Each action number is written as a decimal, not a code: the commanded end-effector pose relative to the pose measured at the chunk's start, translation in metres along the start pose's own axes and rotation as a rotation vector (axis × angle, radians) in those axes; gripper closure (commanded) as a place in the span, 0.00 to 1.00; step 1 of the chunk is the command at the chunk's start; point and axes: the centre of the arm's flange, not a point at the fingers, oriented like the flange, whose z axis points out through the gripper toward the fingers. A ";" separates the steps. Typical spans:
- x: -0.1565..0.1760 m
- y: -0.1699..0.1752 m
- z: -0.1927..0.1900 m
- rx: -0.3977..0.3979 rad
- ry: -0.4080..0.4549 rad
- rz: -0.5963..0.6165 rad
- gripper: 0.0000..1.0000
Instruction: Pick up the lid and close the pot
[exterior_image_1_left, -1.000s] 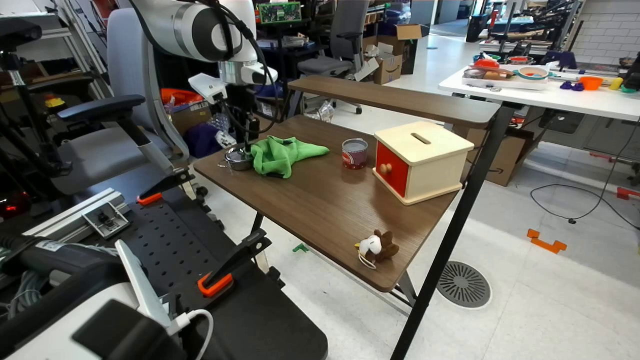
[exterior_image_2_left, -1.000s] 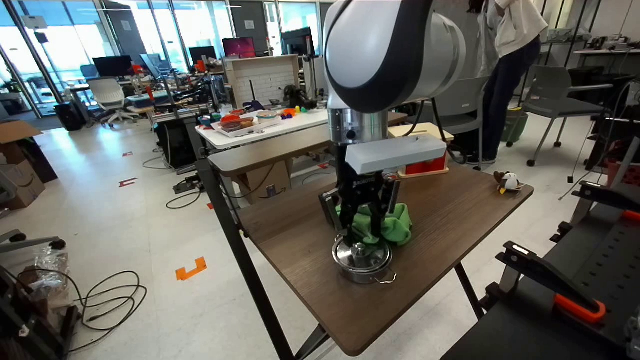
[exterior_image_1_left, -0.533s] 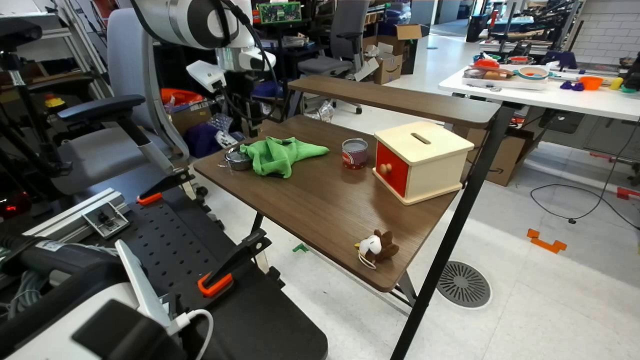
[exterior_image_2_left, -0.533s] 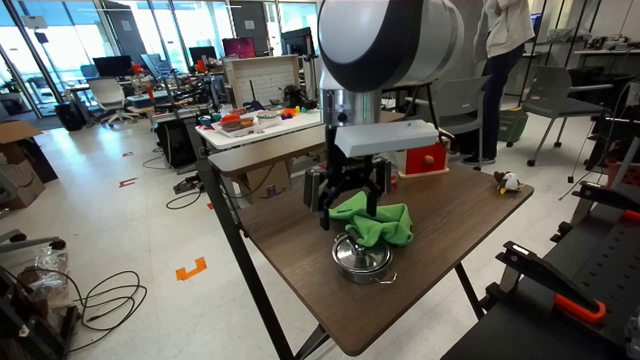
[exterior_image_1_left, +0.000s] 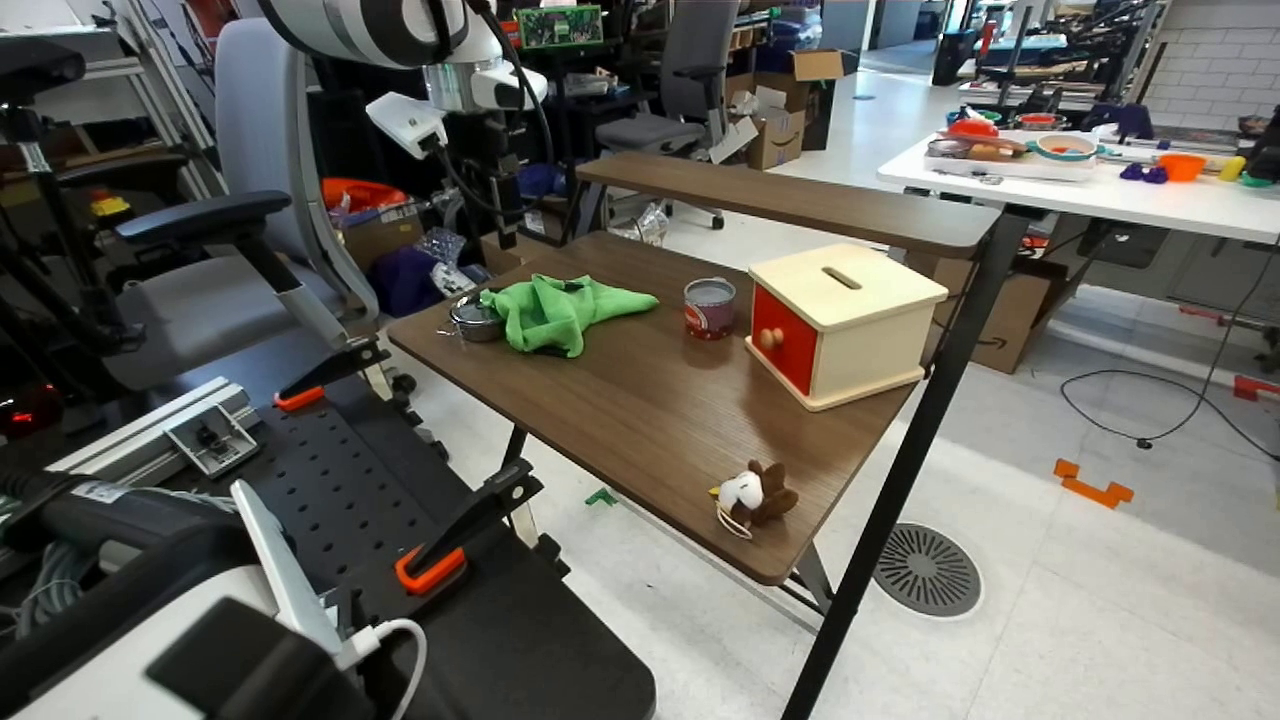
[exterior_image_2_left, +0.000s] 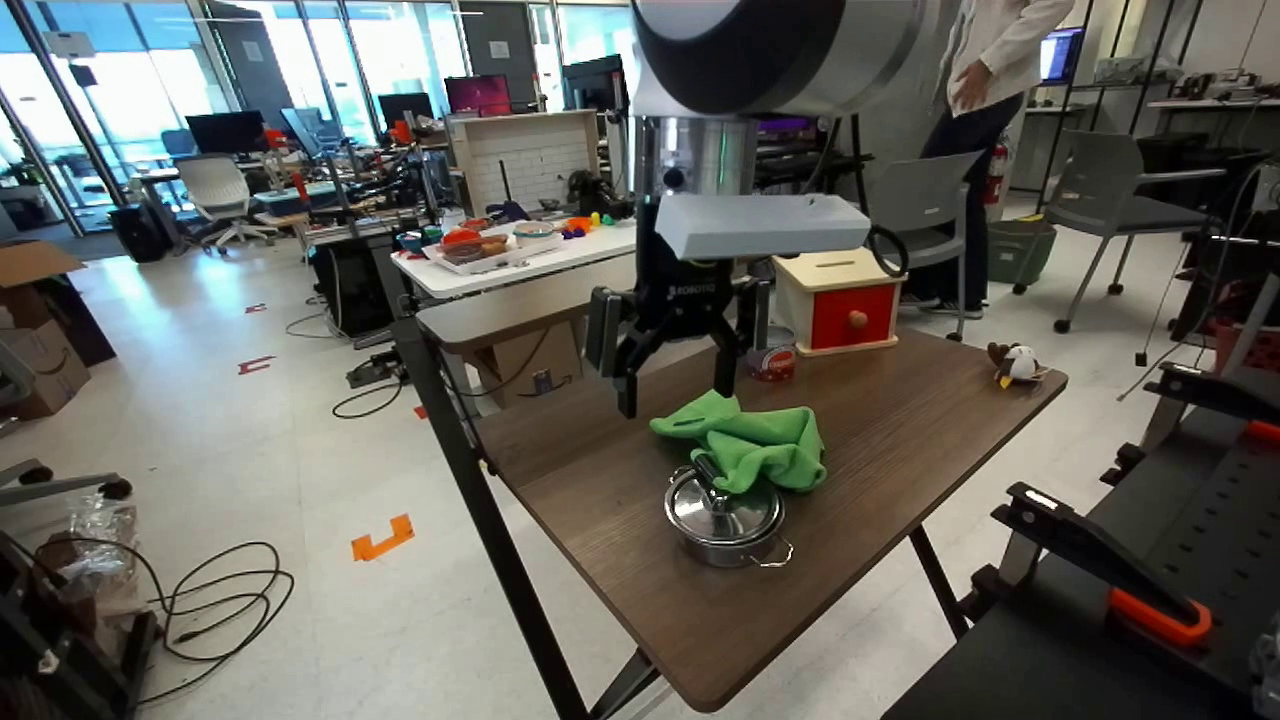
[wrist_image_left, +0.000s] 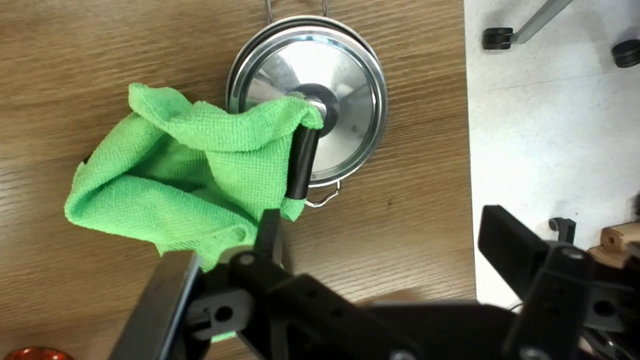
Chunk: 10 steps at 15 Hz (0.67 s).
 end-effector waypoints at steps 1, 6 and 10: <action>0.000 0.000 0.001 -0.001 -0.001 0.000 0.00; 0.001 0.000 0.000 0.001 0.001 0.000 0.00; 0.001 0.000 0.000 0.001 0.002 0.000 0.00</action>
